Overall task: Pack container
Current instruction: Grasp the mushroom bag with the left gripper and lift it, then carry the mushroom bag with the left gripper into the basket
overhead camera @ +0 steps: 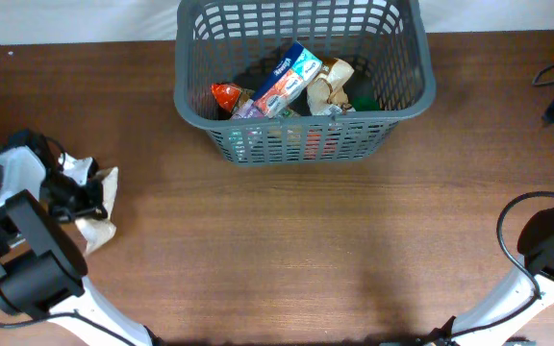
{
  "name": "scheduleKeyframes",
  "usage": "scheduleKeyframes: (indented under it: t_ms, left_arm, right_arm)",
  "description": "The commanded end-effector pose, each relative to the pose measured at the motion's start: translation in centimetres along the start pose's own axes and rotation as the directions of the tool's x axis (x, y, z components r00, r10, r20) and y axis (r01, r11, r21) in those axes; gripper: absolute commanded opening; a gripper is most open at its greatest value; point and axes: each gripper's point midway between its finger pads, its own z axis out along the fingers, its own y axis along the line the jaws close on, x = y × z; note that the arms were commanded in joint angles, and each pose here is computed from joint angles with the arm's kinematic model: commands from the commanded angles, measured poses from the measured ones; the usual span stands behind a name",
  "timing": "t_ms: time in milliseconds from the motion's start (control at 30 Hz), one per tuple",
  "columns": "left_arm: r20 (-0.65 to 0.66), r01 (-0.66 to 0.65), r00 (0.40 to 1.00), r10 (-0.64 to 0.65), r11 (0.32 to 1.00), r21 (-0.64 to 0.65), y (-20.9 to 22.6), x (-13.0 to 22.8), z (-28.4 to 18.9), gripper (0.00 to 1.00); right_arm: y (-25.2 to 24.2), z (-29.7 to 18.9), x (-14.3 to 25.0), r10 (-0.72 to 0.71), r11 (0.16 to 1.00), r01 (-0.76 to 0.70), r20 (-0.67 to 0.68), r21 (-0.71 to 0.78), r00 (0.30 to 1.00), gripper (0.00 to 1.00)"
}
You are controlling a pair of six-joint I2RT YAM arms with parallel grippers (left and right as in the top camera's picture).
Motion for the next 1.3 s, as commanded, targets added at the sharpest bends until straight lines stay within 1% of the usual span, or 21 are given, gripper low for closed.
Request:
scheduleKeyframes:
  t_ms: [0,67,133,200,300,367,433,467,533,600,667,733,833,900,967,1000,1133,1200,1267]
  left_arm:
    - [0.210,-0.009,0.977,-0.025,0.987,0.159,-2.8,-5.6,-6.5,0.02]
    - [0.315,-0.054,0.949,-0.018,0.974,0.220,-4.4,-7.7,-11.0,0.02]
    - [0.435,-0.131,0.901,-0.004,0.951,0.280,-6.6,-9.4,-16.2,0.02]
    - [0.548,-0.230,0.836,0.018,0.919,0.319,-8.9,-10.4,-21.3,0.02]
    - [0.700,-0.387,0.712,0.054,0.863,0.327,-13.0,-10.7,-28.8,0.02]
    - [0.773,-0.472,0.628,0.091,0.834,0.285,-15.8,-10.3,-32.7,0.02]
    - [0.829,-0.549,0.539,0.151,0.809,0.210,-18.9,-9.6,-35.8,0.02]
    - [0.871,-0.630,0.437,0.225,0.768,0.117,-22.7,-8.5,-38.3,0.02]
    - [0.891,-0.675,0.348,0.292,0.738,0.022,-26.2,-7.7,-39.8,0.02]
    - [0.892,-0.680,0.276,0.357,0.729,-0.081,-29.5,-7.3,-40.5,0.02]
    - [0.881,-0.672,0.226,0.417,0.721,-0.169,-32.3,-7.4,-40.3,0.02]
    - [0.859,-0.678,0.171,0.483,0.690,-0.253,-35.2,-7.4,-39.7,0.02]
    - [0.818,-0.720,0.080,0.569,0.600,-0.348,-40.2,-7.3,-37.9,0.02]
    - [0.792,-0.745,0.033,0.609,0.543,-0.386,-42.8,-7.5,-36.3,0.02]
    - [0.765,-0.769,0.005,0.643,0.492,-0.408,-45.0,-7.9,-34.3,0.02]
    - [0.753,-0.784,0.000,0.658,0.468,-0.409,-45.9,-8.2,-33.0,0.02]
    - [0.693,-0.829,0.019,0.721,0.399,-0.393,-47.5,-9.7,-27.6,0.02]
    - [0.656,-0.846,0.038,0.754,0.374,-0.381,-47.5,-10.9,-24.7,0.02]
    - [0.626,-0.851,0.054,0.778,0.363,-0.378,-47.3,-12.1,-22.3,0.02]
  right_arm:
    - [0.0,0.2,0.1,0.005,1.000,-0.005,-0.006,0.000,1.000,0.99]
    - [0.0,0.2,0.1,0.005,1.000,-0.005,-0.006,0.000,1.000,0.99]
    - [0.0,0.2,0.1,0.005,1.000,-0.005,-0.006,-0.001,1.000,0.99]
    - [0.0,0.2,0.1,0.005,1.000,-0.005,-0.006,-0.001,1.000,0.99]
    - [0.0,0.2,0.1,0.005,1.000,-0.005,-0.006,0.000,1.000,0.99]
    - [0.0,0.2,0.1,0.005,1.000,-0.005,-0.006,0.000,1.000,0.99]
    - [0.0,0.2,0.1,0.005,1.000,-0.005,-0.006,0.000,1.000,0.99]
    - [0.0,0.2,0.1,0.005,1.000,-0.005,-0.006,0.000,1.000,0.99]
    - [0.0,0.2,0.1,0.005,1.000,-0.005,-0.006,0.000,1.000,0.99]
    - [0.0,0.2,0.1,0.005,1.000,-0.005,-0.006,0.000,1.000,0.99]
    - [0.0,0.2,0.1,0.005,1.000,-0.005,-0.006,-0.001,1.000,0.99]
    - [0.0,0.2,0.1,0.005,1.000,-0.005,-0.006,-0.001,1.000,0.99]
    - [0.0,0.2,0.1,0.005,1.000,-0.005,-0.006,0.000,1.000,0.99]
    - [0.0,0.2,0.1,0.005,1.000,-0.005,-0.006,0.000,1.000,0.99]
    - [0.0,0.2,0.1,0.005,1.000,-0.005,-0.006,0.000,1.000,0.99]
    - [0.0,0.2,0.1,0.005,1.000,-0.005,-0.006,-0.001,1.000,0.99]
    - [0.0,0.2,0.1,0.005,1.000,-0.005,-0.006,0.000,1.000,0.99]
    - [0.0,0.2,0.1,0.005,1.000,-0.005,-0.006,0.000,1.000,0.99]
    - [0.0,0.2,0.1,0.005,1.000,-0.005,-0.006,0.000,1.000,0.99]
